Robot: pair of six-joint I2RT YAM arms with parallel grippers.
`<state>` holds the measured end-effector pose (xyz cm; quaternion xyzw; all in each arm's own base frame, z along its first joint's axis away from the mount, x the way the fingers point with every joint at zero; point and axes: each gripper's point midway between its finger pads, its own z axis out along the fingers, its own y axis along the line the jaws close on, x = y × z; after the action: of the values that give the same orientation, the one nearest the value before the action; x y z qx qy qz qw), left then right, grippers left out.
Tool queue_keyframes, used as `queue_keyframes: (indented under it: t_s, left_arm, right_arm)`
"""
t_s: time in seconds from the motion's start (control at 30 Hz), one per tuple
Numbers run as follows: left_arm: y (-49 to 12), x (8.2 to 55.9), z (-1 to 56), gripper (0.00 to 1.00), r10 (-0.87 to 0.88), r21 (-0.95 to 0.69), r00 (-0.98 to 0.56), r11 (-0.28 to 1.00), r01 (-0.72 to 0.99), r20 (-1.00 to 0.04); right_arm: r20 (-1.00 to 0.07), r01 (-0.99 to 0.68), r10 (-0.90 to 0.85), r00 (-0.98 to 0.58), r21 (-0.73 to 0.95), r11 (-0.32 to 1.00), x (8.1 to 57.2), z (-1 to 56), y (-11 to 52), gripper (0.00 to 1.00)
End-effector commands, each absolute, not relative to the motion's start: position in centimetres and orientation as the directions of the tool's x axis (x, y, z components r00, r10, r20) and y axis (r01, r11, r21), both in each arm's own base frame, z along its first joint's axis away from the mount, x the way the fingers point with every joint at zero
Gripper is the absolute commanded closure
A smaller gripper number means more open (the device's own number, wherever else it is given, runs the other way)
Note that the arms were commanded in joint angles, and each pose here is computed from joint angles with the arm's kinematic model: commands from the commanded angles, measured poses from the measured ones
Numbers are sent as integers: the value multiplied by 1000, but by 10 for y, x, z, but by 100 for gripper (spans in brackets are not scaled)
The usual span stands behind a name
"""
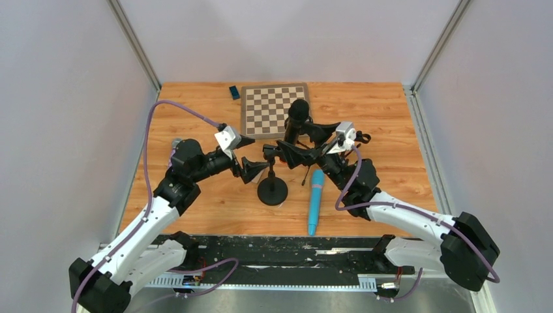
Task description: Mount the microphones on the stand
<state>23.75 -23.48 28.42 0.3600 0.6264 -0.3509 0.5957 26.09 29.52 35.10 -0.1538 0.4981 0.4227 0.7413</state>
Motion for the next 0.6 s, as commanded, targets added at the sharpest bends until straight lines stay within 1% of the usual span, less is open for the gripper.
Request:
queue_keyframes:
  t_s: [0.0, 0.17, 0.3, 0.4, 0.47, 0.5, 0.53, 0.57]
  left_arm:
    - [-236, 230, 299, 0, -4, 11, 15, 469, 883, -1000]
    - [-237, 224, 306, 0, -14, -3, 4, 447, 895, -1000]
    - [-237, 220, 323, 3, -18, 20, 31, 431, 902, -999]
    - [-239, 220, 340, 10, -18, 53, 66, 415, 908, -998]
    - [-241, 221, 348, 18, -9, 71, 82, 404, 912, -997]
    - [-242, 221, 358, 26, -14, 89, 103, 400, 912, -995]
    - [-244, 222, 355, 29, -4, 78, 86, 389, 918, -996]
    - [-247, 225, 360, 38, 4, 99, 105, 377, 921, -994]
  right_arm:
    - [-851, -784, 508, 133, 222, 579, 249, 365, 284, 0]
    - [-896, -755, 442, 44, 260, 602, 246, 347, 276, 0]
    - [-890, -683, 450, -69, 371, 629, 246, 323, 260, 1]
    - [-885, -664, 448, -128, 412, 625, 239, 306, 253, 2]
    - [-877, -645, 451, -164, 441, 624, 236, 295, 248, 3]
    - [-875, -636, 452, -176, 452, 626, 235, 290, 245, 4]
    - [-873, -627, 450, -188, 459, 630, 235, 285, 242, 4]
    - [-870, -617, 450, -202, 470, 631, 235, 281, 239, 4]
